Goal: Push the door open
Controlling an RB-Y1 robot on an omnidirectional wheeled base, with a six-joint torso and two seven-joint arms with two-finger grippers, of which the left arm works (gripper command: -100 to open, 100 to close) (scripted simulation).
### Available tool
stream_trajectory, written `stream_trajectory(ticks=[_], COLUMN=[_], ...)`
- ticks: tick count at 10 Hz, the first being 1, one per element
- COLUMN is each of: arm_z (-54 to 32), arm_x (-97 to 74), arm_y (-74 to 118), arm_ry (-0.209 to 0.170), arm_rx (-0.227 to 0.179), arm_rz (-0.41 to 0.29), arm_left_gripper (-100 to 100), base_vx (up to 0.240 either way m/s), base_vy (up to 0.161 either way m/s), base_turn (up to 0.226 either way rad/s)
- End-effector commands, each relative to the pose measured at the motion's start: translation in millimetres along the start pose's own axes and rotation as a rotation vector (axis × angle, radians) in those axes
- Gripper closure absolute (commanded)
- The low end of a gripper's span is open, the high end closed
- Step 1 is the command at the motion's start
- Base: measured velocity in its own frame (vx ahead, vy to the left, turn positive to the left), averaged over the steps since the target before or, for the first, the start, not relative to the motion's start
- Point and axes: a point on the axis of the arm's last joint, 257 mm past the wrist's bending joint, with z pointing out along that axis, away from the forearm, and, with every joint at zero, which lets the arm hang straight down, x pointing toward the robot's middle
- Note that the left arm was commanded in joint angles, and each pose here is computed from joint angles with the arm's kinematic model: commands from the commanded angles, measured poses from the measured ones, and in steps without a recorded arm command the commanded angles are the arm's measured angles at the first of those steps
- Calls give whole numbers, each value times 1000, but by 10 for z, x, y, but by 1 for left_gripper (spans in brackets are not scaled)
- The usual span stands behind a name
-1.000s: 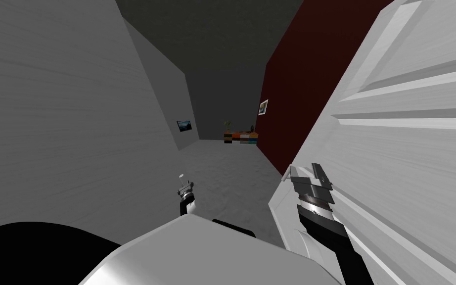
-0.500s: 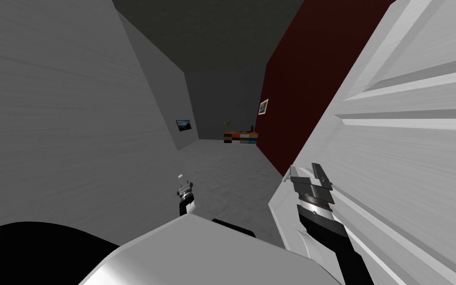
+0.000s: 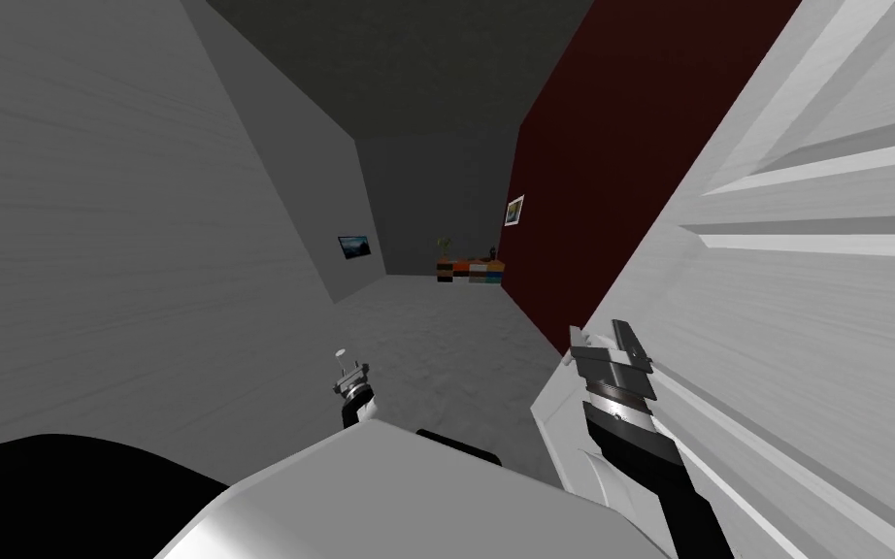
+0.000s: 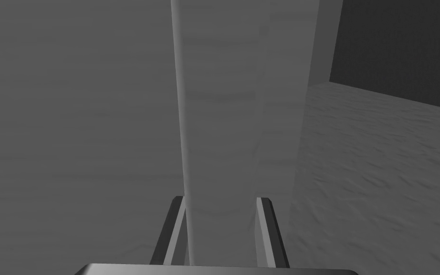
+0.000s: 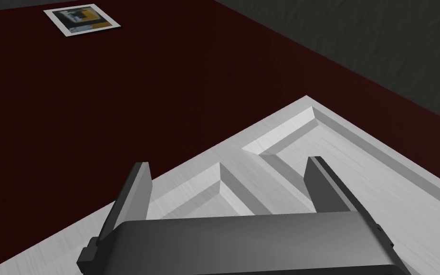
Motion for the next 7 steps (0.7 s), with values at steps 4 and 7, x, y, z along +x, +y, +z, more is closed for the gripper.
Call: stream_trajectory(ticks=[4,7], arm_z=[4,40], arm_x=[35,50], arm_y=[-250,-510], arm_ry=[2,3], arm_rx=[63,117], arm_rz=[6,12], arm_left_gripper=[100,100], base_vx=[77,108], base_vy=[44,56], base_turn=[-30,-12])
